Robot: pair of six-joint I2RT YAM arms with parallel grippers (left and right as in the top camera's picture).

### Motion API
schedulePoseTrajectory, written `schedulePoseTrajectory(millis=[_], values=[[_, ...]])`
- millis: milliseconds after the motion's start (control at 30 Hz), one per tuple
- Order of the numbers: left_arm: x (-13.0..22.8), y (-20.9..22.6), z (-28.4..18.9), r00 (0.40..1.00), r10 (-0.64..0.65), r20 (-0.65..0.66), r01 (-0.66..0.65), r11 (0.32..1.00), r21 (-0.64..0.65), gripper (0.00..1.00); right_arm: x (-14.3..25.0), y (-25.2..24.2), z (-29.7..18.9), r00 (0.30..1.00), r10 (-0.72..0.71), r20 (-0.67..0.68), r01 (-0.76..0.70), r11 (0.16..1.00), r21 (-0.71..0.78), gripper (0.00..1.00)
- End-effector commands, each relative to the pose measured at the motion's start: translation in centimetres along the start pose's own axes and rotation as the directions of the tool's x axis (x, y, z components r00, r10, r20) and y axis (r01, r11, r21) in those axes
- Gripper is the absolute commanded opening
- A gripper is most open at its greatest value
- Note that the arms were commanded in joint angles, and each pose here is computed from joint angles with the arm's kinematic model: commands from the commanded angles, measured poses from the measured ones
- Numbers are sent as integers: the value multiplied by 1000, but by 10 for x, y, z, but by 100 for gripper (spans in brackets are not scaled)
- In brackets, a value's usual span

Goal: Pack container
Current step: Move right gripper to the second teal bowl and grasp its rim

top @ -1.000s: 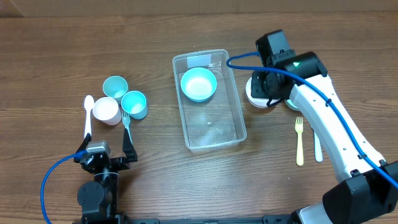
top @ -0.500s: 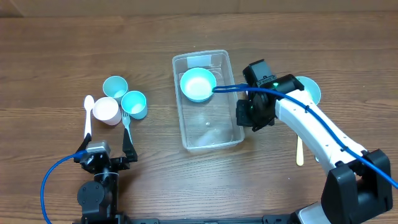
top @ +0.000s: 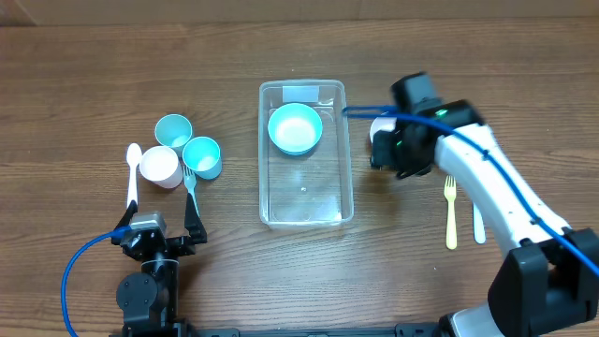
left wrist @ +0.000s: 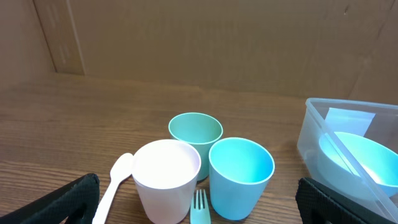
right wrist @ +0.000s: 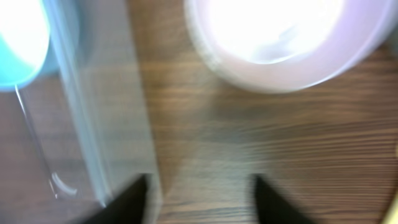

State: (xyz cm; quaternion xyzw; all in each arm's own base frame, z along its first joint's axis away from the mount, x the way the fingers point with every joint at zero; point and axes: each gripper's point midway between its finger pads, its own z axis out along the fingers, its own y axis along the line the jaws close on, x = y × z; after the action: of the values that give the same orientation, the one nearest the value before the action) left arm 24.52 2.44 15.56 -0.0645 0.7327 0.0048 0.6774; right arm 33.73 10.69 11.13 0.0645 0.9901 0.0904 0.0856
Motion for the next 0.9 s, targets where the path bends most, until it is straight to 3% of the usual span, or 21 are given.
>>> schedulePoseTrajectory(millis=[0, 200, 367, 500, 867], values=[[0, 1, 0, 1000, -18, 4, 18, 1000, -4, 100, -24, -28, -19, 999, 19, 44, -17, 1000, -25, 100], [0, 1, 0, 1000, -18, 4, 18, 1000, -4, 100, -36, -136, -36, 947, 312, 76, -316, 948, 43, 100], [0, 1, 0, 1000, -18, 4, 18, 1000, -4, 100, -39, -196, -39, 878, 458, 142, -468, 883, 46, 78], [0, 1, 0, 1000, -18, 4, 18, 1000, -4, 100, -44, -202, -17, 869, 473, 147, -483, 874, 41, 73], [0, 1, 0, 1000, -18, 4, 18, 1000, -4, 100, -55, -210, 28, 870, 474, 136, -481, 877, 22, 68]])
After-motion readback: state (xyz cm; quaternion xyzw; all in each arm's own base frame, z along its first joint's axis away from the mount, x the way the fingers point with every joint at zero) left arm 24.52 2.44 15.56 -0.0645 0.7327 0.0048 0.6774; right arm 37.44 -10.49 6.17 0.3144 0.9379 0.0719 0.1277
